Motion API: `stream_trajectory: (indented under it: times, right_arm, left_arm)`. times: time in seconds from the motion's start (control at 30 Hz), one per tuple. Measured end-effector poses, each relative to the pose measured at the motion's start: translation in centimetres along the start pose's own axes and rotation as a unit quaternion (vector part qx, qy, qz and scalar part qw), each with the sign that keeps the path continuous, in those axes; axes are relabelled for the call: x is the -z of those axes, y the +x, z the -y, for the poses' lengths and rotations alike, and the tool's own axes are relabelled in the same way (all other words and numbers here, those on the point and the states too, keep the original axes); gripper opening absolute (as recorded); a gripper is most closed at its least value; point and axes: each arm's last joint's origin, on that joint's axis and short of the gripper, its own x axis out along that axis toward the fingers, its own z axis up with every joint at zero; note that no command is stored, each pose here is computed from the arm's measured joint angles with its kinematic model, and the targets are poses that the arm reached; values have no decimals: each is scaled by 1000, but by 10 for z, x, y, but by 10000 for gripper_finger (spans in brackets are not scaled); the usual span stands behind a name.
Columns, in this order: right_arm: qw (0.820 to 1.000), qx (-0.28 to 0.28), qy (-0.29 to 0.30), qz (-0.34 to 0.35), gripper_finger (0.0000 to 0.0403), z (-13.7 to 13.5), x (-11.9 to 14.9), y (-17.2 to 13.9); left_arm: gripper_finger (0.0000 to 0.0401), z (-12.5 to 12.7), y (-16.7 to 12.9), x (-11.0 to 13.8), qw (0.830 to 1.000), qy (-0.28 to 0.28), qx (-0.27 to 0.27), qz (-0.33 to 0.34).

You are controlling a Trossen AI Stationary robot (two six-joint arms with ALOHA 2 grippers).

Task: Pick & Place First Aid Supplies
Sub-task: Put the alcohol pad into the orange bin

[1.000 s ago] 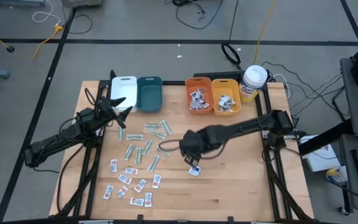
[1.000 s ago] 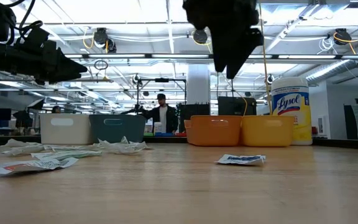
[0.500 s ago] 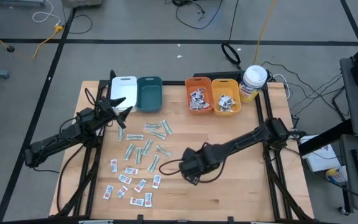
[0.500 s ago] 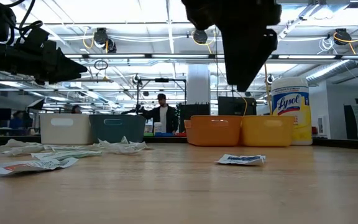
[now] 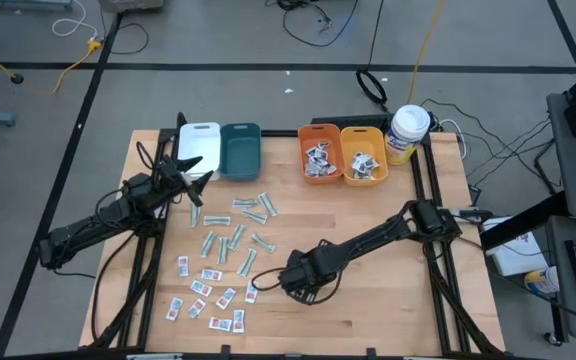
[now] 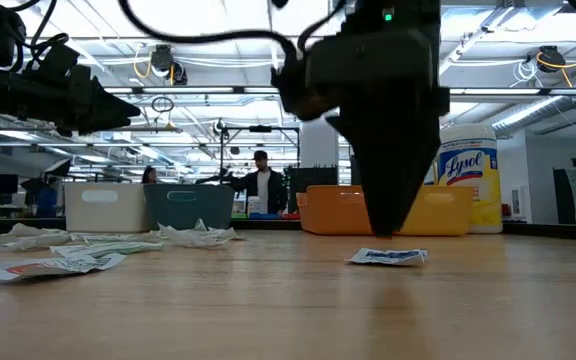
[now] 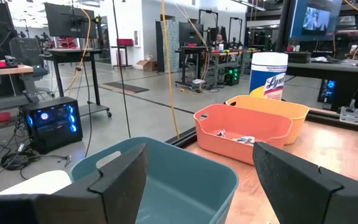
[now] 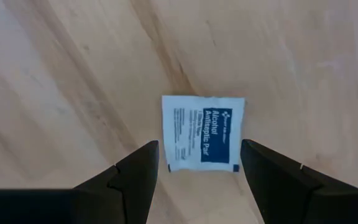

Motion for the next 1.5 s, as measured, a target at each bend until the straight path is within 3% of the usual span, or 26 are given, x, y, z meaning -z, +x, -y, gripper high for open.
stream_trajectory:
  times: [0.33, 0.47, 0.63, 0.7, 0.93, 1.3, 1.5]
  right_arm:
    - [1000, -13, -22, -12, 205, -6, -4, 19]
    - [999, -23, -36, 0, 146, -8, -5, 19]
    - [997, -20, -74, 5, 31, -8, -6, 19]
    - [995, -20, -100, 5, 10, -8, -6, 19]
    - [984, -12, -178, -5, 3, 8, -5, -7]
    - [957, -40, -287, -5, 2, 61, -18, -67]
    - [958, -40, -285, -8, 1, 91, -34, -72]
  left_arm:
    - [296, 0, 0, 0, 1000, 0, 0, 0]
    - [296, 0, 0, 0, 1000, 0, 0, 0]
    - [296, 0, 0, 0, 1000, 0, 0, 0]
    - [296, 0, 0, 0, 1000, 0, 0, 0]
    - [296, 0, 0, 0, 1000, 0, 0, 0]
    - [296, 0, 0, 0, 1000, 0, 0, 0]
    - [296, 0, 0, 0, 1000, 0, 0, 0]
